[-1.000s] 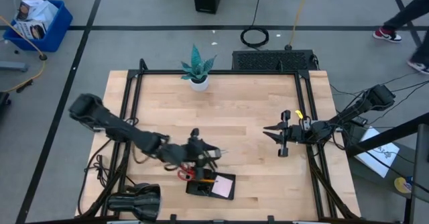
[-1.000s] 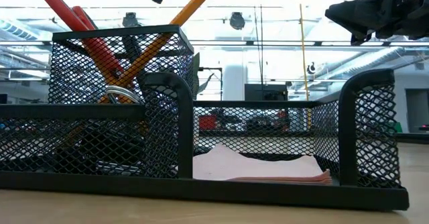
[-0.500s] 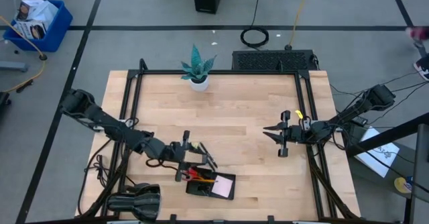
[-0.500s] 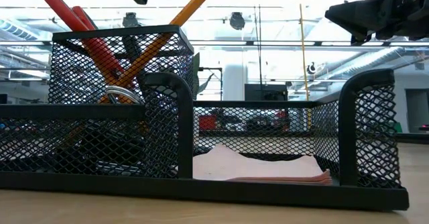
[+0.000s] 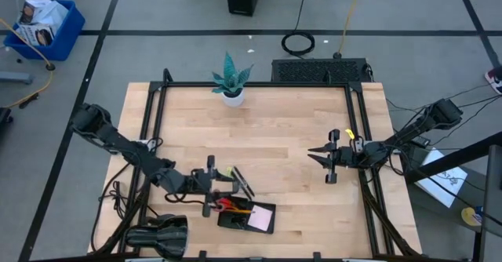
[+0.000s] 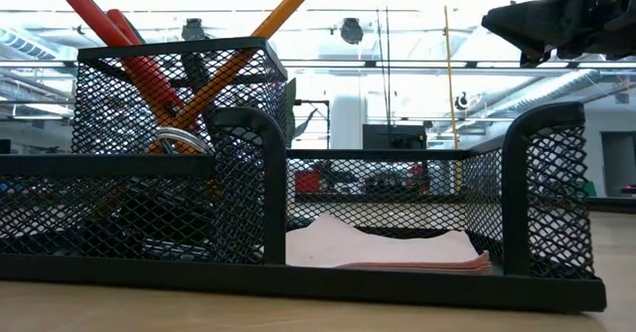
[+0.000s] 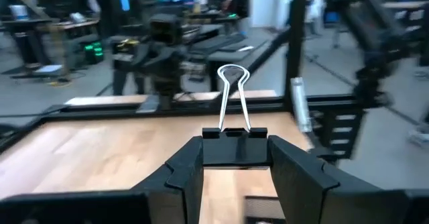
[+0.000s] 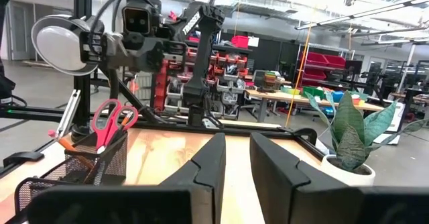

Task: Pick and place office supplies into organizer
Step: Put the black binder clip into the black desk organizer

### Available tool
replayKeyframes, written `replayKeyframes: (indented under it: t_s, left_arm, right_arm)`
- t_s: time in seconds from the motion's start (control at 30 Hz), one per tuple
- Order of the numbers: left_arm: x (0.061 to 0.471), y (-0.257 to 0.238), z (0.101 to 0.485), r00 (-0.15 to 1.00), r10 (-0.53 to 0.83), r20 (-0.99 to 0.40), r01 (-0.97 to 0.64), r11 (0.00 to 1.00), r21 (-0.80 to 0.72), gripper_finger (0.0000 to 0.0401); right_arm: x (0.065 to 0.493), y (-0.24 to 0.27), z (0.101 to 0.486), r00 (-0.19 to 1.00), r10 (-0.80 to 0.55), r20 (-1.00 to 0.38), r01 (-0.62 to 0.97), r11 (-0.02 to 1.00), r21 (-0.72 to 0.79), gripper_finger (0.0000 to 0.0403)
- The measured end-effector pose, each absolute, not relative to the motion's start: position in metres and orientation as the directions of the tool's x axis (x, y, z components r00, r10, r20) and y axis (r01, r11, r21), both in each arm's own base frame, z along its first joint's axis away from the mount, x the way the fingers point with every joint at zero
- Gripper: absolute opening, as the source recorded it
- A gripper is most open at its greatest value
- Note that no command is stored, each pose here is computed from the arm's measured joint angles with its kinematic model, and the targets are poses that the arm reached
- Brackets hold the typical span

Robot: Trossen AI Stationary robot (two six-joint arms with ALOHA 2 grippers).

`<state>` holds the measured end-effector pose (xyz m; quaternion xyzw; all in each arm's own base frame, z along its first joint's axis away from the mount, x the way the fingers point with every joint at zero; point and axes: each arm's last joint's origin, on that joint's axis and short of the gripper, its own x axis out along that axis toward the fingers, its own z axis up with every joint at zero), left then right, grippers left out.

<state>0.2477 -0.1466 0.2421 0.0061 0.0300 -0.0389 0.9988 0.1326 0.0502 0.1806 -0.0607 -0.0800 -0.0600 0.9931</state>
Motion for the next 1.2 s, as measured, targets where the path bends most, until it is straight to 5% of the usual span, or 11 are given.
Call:
replayKeyframes:
  t_s: [0.67,0.83,1.0,1.2]
  left_arm:
    - [0.248,-0.148,0.240,0.981,-0.175,-0.080,0.173,0.984,-0.033,0.0147]
    - [0.248,-0.148,0.240,0.978,-0.190,-0.083,0.183,0.980,-0.081,0.0147]
    - [0.250,-0.146,0.240,0.980,-0.180,-0.080,0.163,0.969,-0.183,0.0147]
    - [0.254,-0.138,0.241,0.985,-0.150,-0.081,0.100,0.893,-0.438,0.0147]
  right_arm:
    - [0.133,0.050,0.181,0.980,-0.109,0.166,0.129,0.985,-0.112,0.0064]
    - [0.130,0.050,0.191,0.959,-0.097,0.265,0.073,0.992,0.100,0.0064]
    - [0.126,0.048,0.203,0.922,-0.088,0.377,0.001,0.974,0.225,0.0064]
    - [0.126,0.049,0.205,0.916,-0.047,0.398,-0.041,0.977,0.208,0.0063]
